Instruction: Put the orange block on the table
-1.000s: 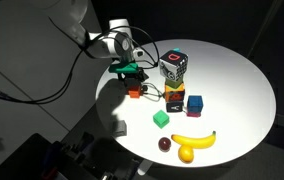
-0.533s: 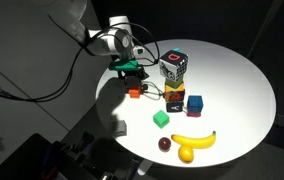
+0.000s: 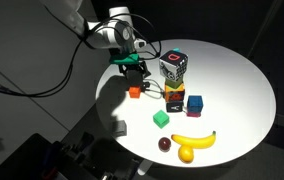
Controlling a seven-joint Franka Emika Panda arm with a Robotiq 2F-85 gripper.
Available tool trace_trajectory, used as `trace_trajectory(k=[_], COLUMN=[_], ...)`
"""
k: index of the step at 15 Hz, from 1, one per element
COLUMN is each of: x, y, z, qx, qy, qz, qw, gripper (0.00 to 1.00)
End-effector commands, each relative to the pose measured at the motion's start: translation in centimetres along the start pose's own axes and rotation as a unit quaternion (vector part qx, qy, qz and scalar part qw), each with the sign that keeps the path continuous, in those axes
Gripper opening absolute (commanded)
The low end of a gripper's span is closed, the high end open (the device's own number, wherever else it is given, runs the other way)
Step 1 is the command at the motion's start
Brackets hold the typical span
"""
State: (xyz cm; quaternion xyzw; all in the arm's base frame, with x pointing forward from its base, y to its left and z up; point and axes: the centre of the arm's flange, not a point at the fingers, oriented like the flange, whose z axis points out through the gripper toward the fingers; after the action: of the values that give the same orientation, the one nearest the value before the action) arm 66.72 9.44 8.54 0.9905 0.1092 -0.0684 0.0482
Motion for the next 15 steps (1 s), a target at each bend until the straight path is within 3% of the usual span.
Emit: trace_trajectory(k=[1, 9, 15], x=[-0.2, -0.8, -3.3], y=[0.7, 0.8, 0.2], z=[-3.4, -9.4, -12.2], qx=[0.007, 0.013, 0.023], qy=[0.008, 0.036, 0.009], qz=[0.028, 0.076, 0.082], qw=[0.9996, 0.9964, 0.9963], gripper=[1.0, 1.0, 1.0])
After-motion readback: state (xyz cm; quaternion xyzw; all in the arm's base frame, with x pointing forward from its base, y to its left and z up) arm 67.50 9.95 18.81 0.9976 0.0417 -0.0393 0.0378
